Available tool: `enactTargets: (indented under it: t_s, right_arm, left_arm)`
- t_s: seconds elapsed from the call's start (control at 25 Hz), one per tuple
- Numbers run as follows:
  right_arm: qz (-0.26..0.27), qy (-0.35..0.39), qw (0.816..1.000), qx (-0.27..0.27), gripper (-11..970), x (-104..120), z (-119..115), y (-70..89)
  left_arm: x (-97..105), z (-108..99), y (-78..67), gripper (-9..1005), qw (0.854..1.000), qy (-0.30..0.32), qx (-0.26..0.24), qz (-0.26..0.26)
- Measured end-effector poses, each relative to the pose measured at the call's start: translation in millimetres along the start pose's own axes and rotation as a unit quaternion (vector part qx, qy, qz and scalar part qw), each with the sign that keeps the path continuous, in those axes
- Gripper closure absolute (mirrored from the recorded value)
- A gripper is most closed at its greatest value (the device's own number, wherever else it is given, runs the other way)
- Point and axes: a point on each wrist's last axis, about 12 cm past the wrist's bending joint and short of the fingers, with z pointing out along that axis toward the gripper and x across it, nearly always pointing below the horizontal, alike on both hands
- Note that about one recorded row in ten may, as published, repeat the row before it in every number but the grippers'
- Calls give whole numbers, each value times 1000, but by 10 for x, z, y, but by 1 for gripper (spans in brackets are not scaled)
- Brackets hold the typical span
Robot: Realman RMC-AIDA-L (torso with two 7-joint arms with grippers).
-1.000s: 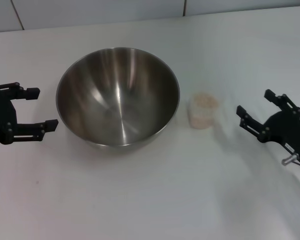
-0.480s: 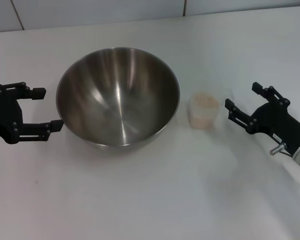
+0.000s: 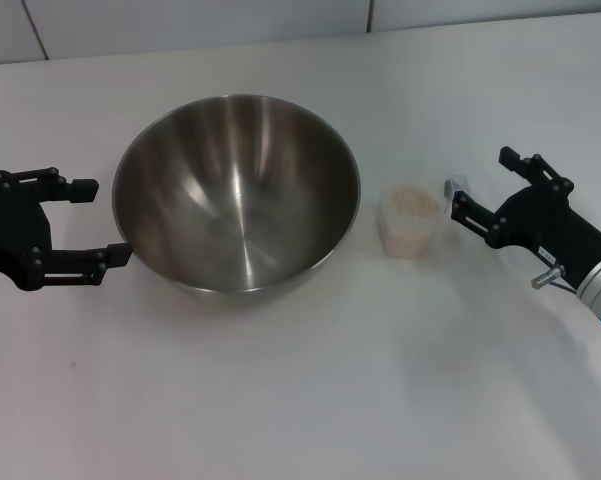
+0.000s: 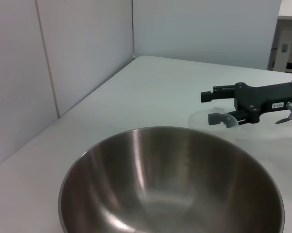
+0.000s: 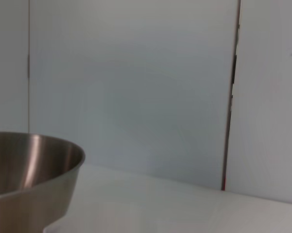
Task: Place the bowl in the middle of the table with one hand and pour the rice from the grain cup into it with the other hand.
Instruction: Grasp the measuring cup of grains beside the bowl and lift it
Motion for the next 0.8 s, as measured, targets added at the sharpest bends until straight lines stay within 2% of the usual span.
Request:
enactTargets:
  t_s: [0.36,0.48,0.8]
  right_arm:
    - [-2,-5,1000,-2,202,-16,21,20]
    - [-8,-7,1000,0,444,-17,26,39]
    - [-15,-18,1000,2,591,-43,55,76]
  left_arm:
    - [1,0,0,164,1000,0,0,0]
    - [-2,1,1,164,1000,0,0,0]
    - [-7,4,6,164,1000,0,-1,1]
